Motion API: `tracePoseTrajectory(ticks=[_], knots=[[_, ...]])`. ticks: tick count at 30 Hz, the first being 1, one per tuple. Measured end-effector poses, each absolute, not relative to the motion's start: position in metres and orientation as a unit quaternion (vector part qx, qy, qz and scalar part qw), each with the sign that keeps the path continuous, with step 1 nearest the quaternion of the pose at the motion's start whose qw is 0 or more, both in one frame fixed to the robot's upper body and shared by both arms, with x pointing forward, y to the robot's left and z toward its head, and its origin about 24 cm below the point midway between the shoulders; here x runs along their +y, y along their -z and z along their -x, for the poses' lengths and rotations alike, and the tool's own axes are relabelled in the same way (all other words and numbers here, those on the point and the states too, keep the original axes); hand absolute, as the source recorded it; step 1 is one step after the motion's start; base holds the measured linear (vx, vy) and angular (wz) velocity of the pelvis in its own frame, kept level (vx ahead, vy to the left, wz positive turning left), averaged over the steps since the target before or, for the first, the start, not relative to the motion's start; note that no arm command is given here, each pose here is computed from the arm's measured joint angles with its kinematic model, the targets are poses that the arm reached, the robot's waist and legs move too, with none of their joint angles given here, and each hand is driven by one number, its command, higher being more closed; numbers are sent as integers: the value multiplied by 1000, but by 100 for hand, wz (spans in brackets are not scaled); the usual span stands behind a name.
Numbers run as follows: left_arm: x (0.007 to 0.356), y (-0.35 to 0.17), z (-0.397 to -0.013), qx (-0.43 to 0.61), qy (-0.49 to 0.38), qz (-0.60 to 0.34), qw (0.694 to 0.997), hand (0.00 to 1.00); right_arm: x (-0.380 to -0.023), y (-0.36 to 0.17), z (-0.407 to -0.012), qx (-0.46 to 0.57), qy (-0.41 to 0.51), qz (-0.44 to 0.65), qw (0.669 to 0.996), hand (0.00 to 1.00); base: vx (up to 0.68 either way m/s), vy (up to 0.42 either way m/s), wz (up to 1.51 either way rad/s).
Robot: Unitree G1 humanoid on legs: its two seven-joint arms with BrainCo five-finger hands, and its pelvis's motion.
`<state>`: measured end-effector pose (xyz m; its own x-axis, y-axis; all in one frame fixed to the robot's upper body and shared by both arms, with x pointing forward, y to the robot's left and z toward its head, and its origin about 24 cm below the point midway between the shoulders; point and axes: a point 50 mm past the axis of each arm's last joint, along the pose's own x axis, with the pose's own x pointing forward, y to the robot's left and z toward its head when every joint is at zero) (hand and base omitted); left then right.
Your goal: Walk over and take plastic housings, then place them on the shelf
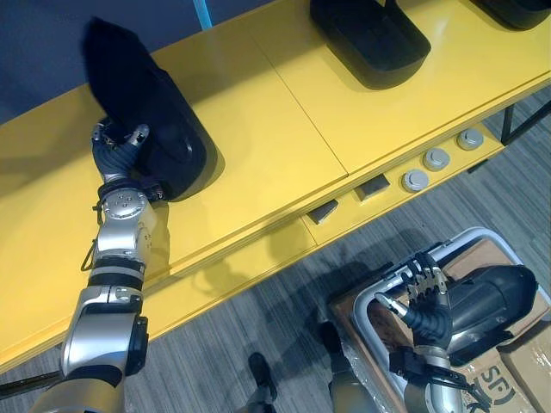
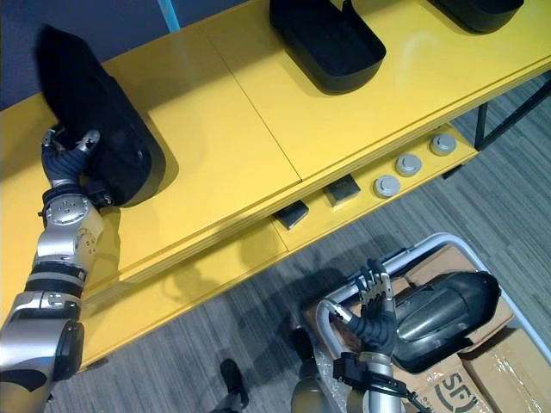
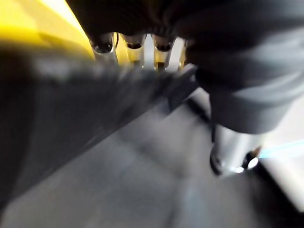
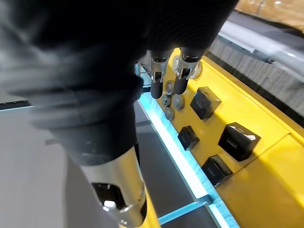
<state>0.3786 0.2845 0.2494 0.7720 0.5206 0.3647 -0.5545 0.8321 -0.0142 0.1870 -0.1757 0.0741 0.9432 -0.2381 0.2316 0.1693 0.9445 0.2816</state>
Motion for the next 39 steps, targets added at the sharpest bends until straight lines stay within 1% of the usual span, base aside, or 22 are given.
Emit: tracePoseTrajectory(ticks=[4,7,12,16,18,21,23,24,26,30,33,34,35,37,38,39], knots=[[286,-270,-380,-195,-273,-111,935,0,-169,-72,-187,-127,85,-136,979,0,9,57,-9],[287,-273,-382,-186,-277,-117,935,0,-166,-69,-185,-119,80,-149,978,0,5,58,-7],[287,-271,-383,-175,-278,-115,937,0,-167,-66,-182,-111,82,-148,979,0,10,50,-3],[284,-274,-383,-184,-268,-75,943,0,-167,-66,-182,-111,82,-147,979,0,11,56,4],[277,-283,-381,-207,-258,-57,942,0,-167,-66,-182,-111,82,-146,980,0,15,52,10],[266,-303,-370,-267,-259,-24,928,0,-168,-69,-184,-118,82,-134,981,0,24,52,15],[268,-317,-349,-333,-282,1,900,0,-170,-79,-186,-142,81,-105,981,0,17,44,0],[269,-319,-343,-347,-287,5,893,0,-171,-83,-187,-152,81,-97,980,100,11,42,1],[270,-312,-320,-389,-323,9,863,0,-176,-102,-194,-198,80,-52,976,100,19,38,5],[262,-278,-292,-407,-369,0,835,0,-174,-130,-210,-263,66,-15,962,100,52,20,24],[246,-241,-256,-415,-399,-39,817,0,-164,-156,-224,-323,50,-10,945,100,34,24,22],[242,-233,-250,-409,-402,-46,818,0,-161,-160,-226,-332,45,-12,942,100,0,11,32],[234,-220,-243,-398,-397,-50,825,0,-158,-164,-230,-341,39,-16,939,100,-11,19,45],[214,-191,-226,-367,-371,-60,851,0,-145,-167,-242,-344,17,-25,939,100,-35,36,51],[200,-175,-219,-344,-342,-57,873,0,-134,-165,-253,-335,-3,-29,942,100,-49,36,42],[192,-168,-215,-331,-325,-53,884,0,-127,-163,-259,-328,-14,-33,944,100,-48,28,36]])
